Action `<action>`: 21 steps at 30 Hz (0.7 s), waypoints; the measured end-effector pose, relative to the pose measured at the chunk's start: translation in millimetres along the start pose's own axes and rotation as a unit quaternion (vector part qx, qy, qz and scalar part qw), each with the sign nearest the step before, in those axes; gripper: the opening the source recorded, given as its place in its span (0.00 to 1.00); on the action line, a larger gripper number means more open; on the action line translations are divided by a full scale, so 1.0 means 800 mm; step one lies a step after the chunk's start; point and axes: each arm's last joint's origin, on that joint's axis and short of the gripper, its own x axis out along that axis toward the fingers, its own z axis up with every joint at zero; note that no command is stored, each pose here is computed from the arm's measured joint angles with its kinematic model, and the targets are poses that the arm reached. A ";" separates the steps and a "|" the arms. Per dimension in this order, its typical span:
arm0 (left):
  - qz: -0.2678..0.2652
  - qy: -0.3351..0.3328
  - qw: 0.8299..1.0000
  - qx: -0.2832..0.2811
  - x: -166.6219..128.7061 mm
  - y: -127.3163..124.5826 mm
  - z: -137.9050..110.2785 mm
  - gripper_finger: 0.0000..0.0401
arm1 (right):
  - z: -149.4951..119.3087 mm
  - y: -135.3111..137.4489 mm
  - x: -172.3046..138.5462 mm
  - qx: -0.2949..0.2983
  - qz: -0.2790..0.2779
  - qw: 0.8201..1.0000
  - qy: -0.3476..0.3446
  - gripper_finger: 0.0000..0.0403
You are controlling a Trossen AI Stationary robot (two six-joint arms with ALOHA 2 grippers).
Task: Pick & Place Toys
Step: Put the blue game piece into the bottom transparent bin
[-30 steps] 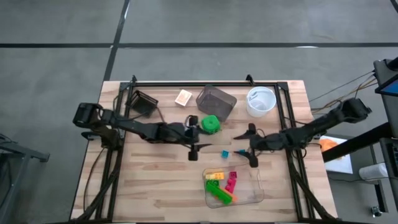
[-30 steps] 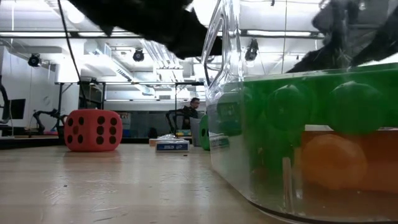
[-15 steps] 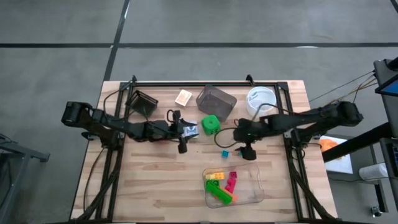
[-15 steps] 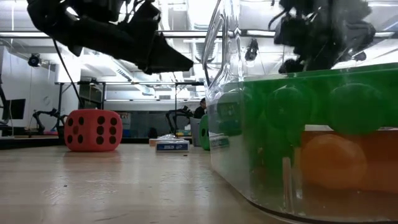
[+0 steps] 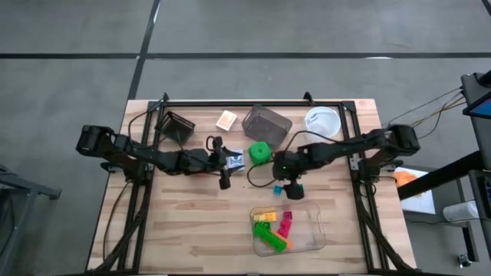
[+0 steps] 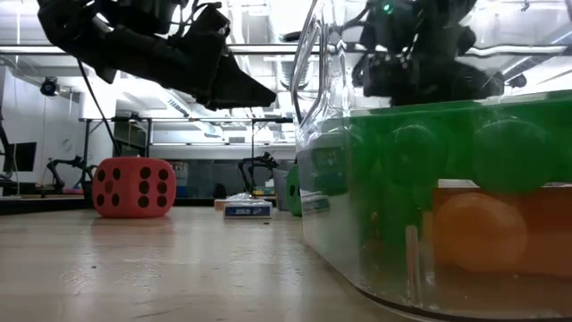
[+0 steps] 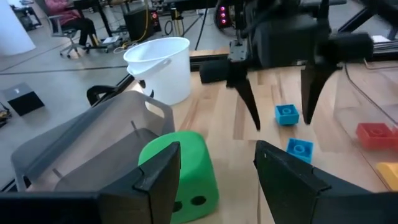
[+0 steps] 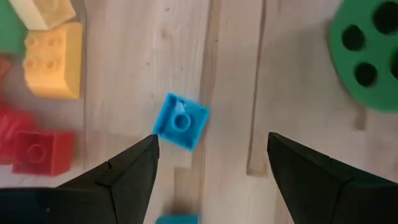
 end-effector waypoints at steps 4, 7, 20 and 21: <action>0.000 0.000 1.000 0.000 0.000 0.000 0.000 0.52 | 0.005 -0.003 0.020 -0.007 0.001 1.000 0.019 0.73; 0.000 0.000 1.000 0.001 0.000 0.000 0.000 0.52 | 0.010 -0.005 0.029 -0.007 -0.007 1.000 0.027 0.73; 0.001 0.001 1.000 0.001 0.000 0.001 -0.001 0.52 | 0.011 -0.012 0.034 -0.004 -0.100 0.994 0.039 0.73; 0.001 0.001 1.000 0.001 0.000 0.001 -0.001 0.52 | 0.010 -0.012 0.033 -0.004 -0.108 0.993 0.041 0.73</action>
